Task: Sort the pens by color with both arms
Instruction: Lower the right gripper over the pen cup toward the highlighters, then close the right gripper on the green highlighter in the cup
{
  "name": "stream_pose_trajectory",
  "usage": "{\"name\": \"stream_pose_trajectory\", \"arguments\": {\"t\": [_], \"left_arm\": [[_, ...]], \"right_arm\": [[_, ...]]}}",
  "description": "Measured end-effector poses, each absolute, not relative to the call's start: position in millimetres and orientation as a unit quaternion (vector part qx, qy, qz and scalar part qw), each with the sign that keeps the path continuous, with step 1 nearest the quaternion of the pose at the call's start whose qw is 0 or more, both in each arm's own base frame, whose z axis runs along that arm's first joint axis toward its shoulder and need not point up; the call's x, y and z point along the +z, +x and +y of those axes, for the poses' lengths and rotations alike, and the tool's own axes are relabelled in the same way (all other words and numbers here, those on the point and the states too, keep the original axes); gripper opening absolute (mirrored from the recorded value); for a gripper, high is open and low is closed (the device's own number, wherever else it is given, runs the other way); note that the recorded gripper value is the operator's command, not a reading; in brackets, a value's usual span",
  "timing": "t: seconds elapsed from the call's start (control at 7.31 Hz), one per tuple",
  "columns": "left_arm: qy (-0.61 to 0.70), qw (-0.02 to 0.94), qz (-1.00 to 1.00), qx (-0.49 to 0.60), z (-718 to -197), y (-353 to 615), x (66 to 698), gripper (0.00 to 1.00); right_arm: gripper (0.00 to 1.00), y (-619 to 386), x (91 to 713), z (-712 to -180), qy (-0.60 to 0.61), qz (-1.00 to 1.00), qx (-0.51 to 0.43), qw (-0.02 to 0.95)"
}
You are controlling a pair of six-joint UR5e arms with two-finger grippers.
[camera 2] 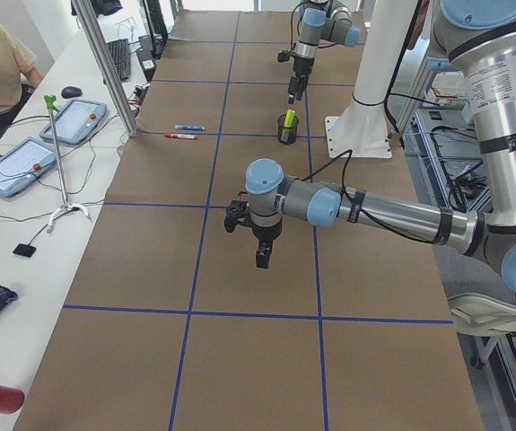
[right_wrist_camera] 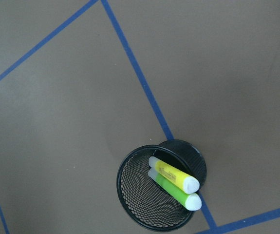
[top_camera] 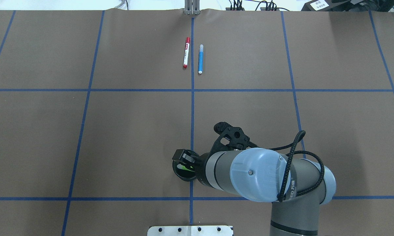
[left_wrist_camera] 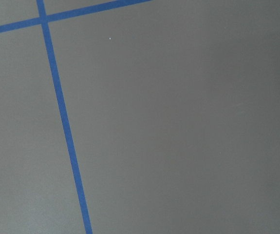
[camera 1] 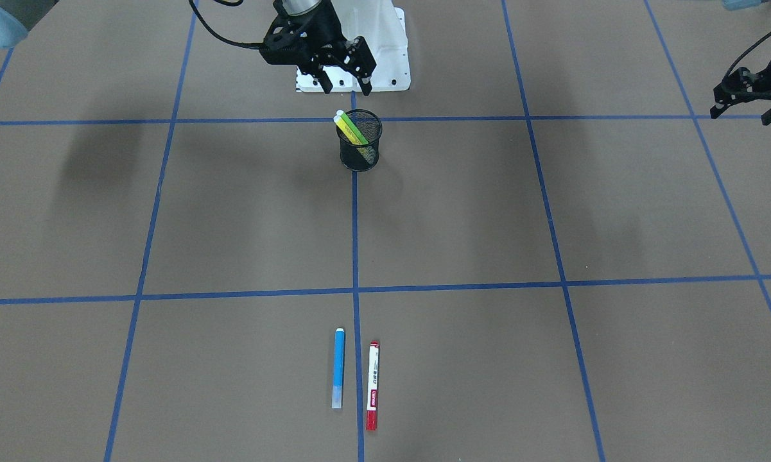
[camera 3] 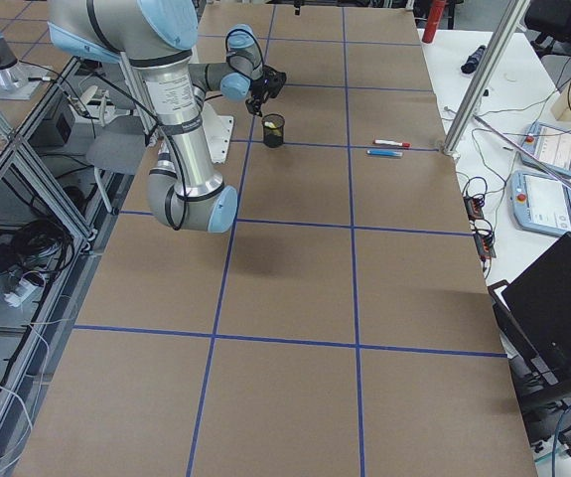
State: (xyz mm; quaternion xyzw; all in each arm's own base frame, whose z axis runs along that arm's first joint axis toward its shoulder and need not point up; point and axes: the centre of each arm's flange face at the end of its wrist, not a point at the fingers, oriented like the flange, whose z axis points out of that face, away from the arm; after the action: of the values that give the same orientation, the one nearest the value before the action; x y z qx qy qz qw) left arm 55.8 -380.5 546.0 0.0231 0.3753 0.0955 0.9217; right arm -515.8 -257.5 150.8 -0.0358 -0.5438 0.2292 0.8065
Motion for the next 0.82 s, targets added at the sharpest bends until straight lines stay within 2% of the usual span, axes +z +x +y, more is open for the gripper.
{"name": "stream_pose_trajectory", "arguments": {"t": [0.27, 0.68, 0.82], "left_arm": [[0.024, 0.922, 0.376, 0.096, -380.4, 55.7, 544.9, 1.00], [0.025, 0.921, 0.376, 0.096, -380.3, 55.7, 543.7, 1.00], [0.025, 0.921, 0.376, 0.096, -380.3, 55.7, 543.4, 1.00]], "right_arm": [[0.66, -529.9, 158.1, -251.9, -0.026, -0.544, 0.236, 0.805], [0.65, -540.6, 168.6, -241.9, -0.015, -0.535, 0.242, 0.809], [0.60, -543.9, 171.6, -240.8, -0.013, -0.532, 0.243, 0.811]]}}
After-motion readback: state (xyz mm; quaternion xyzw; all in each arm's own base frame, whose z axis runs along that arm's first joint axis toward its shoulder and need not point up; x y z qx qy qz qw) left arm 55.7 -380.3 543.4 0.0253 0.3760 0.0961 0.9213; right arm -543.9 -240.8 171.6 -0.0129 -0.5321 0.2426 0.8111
